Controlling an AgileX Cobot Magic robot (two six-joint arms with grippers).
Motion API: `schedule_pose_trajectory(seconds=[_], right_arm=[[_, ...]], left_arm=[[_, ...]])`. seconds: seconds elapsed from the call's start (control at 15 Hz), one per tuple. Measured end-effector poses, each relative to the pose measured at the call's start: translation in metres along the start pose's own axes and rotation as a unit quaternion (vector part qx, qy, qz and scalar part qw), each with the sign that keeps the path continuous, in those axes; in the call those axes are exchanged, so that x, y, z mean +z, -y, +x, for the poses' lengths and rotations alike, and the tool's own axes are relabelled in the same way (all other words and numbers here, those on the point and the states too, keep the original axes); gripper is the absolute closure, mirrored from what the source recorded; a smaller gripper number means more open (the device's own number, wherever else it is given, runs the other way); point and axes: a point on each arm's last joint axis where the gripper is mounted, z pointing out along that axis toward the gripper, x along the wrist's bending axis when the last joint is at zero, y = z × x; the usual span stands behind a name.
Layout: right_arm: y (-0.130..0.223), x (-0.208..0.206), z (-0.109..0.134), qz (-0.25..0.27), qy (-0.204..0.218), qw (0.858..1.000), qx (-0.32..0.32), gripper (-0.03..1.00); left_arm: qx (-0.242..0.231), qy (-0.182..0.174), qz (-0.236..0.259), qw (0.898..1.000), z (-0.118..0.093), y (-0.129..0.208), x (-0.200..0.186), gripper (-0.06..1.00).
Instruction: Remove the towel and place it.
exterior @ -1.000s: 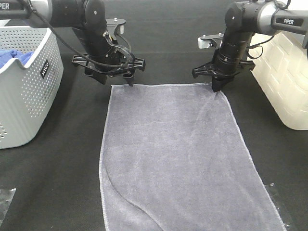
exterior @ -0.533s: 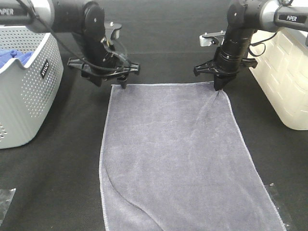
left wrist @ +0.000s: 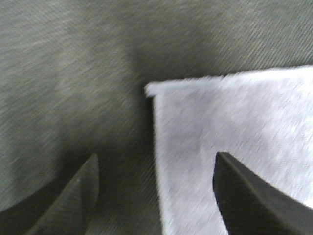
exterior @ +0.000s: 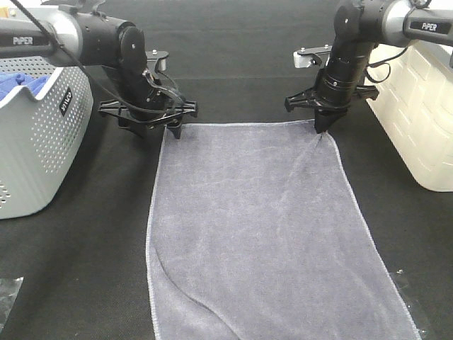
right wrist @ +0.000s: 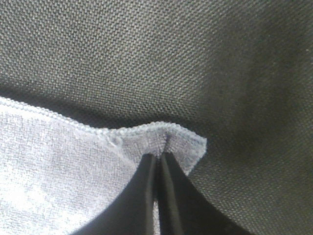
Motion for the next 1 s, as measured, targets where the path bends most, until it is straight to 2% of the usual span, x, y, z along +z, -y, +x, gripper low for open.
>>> schedule_pose_trajectory(seconds=[0.13, 0.33, 0.47, 0.67, 0.73, 0.8, 1.0], right_arm=[[0.0, 0.0, 0.0, 0.0, 0.0, 1.0, 0.0, 0.97], [0.0, 0.0, 0.0, -0.001, 0.0, 1.0, 0.0, 0.97], [0.0, 0.0, 0.0, -0.001, 0.0, 1.0, 0.0, 0.97], [0.0, 0.0, 0.0, -0.001, 0.0, 1.0, 0.0, 0.97], [0.0, 0.0, 0.0, -0.001, 0.0, 1.0, 0.0, 0.97], [0.0, 0.0, 0.0, -0.001, 0.0, 1.0, 0.0, 0.97], [0.0, 0.0, 0.0, -0.001, 0.0, 1.0, 0.0, 0.97]], left_arm=[[-0.001, 0.005, -0.009, 1.0, -0.001, -0.003, 0.005, 0.33], [-0.005, 0.007, -0.003, 1.0, -0.001, 0.0, 0.012, 0.45], [-0.002, 0.007, -0.008, 1.0, -0.001, -0.001, 0.012, 0.68], [0.008, 0.002, -0.016, 1.0, 0.0, -0.002, 0.012, 0.88], [0.008, 0.002, -0.016, 1.0, 0.0, -0.002, 0.012, 0.88], [0.028, 0.0, -0.017, 0.999, 0.0, -0.002, 0.012, 0.94], [0.037, -0.003, -0.018, 0.999, 0.001, -0.003, 0.012, 0.94]])
